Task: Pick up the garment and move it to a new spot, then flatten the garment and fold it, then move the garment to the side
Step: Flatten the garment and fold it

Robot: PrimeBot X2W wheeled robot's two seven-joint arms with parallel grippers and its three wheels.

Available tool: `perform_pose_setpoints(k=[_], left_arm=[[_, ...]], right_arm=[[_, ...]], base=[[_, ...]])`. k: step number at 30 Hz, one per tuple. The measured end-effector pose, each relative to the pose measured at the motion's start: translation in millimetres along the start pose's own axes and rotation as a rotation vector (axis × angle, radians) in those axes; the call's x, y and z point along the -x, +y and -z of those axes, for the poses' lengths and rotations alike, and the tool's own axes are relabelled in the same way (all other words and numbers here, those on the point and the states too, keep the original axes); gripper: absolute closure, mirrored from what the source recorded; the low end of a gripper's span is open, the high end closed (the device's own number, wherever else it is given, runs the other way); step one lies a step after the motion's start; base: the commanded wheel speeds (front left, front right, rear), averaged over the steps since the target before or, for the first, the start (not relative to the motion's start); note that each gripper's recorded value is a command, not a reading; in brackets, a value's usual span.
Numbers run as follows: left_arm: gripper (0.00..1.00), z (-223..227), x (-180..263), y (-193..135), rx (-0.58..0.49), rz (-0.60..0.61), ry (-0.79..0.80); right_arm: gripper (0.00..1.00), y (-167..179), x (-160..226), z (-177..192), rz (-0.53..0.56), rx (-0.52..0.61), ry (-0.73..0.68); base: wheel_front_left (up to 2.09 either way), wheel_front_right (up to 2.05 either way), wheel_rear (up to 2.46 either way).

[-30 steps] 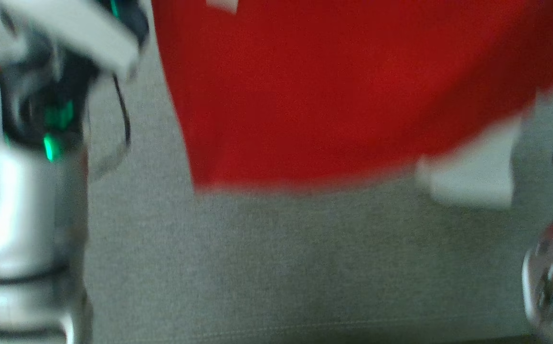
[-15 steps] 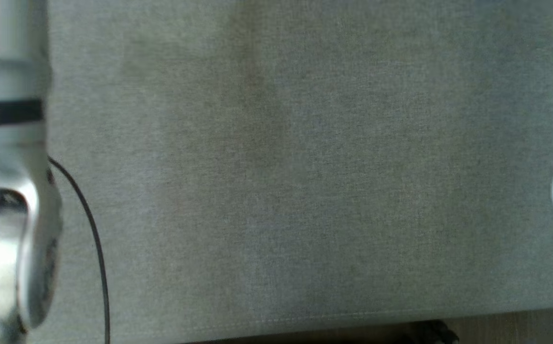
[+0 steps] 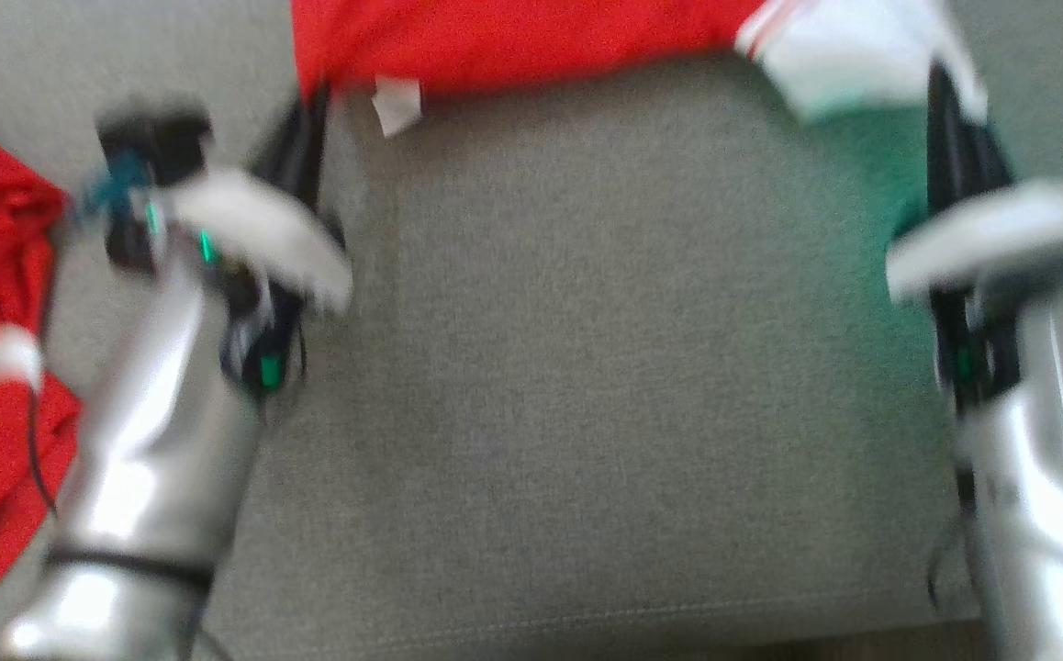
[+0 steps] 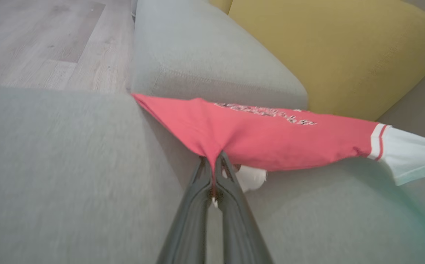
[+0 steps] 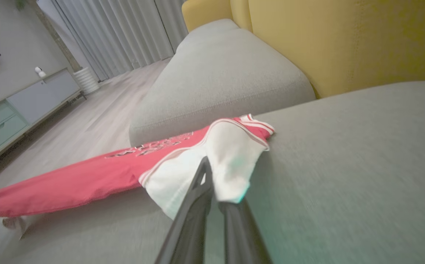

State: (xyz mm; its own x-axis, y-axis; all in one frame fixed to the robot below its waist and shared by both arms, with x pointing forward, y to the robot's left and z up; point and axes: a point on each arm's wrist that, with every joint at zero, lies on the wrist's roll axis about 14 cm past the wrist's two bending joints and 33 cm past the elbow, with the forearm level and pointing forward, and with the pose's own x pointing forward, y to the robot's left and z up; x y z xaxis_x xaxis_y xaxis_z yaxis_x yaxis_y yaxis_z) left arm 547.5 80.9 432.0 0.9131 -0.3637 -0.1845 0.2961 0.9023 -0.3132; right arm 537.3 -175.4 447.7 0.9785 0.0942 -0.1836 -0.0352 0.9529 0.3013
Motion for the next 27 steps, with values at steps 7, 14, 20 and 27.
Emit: perform_pose_setpoints(k=[7,14,20,27], left_arm=[[1.00,45.3,96.5,-22.4,0.096,-0.003,0.073],[1.00,40.9,178.7,-37.7,0.166,-0.074,0.062],[1.00,65.7,231.3,-46.5,0.295,-0.154,0.158],[1.00,72.5,216.7,-44.0,0.258,-0.138,0.249]], right_arm=[[1.00,-18.0,101.9,26.1,0.054,0.033,0.093],[1.00,-21.2,187.4,36.9,0.100,0.029,0.166],[1.00,-27.0,239.1,71.8,0.150,0.004,0.323],[1.00,-21.3,196.2,58.9,0.113,0.056,0.310]], base=[[0.00,0.00,0.00],[0.00,0.00,0.00],[0.00,0.00,0.00],[0.00,0.00,0.00]])
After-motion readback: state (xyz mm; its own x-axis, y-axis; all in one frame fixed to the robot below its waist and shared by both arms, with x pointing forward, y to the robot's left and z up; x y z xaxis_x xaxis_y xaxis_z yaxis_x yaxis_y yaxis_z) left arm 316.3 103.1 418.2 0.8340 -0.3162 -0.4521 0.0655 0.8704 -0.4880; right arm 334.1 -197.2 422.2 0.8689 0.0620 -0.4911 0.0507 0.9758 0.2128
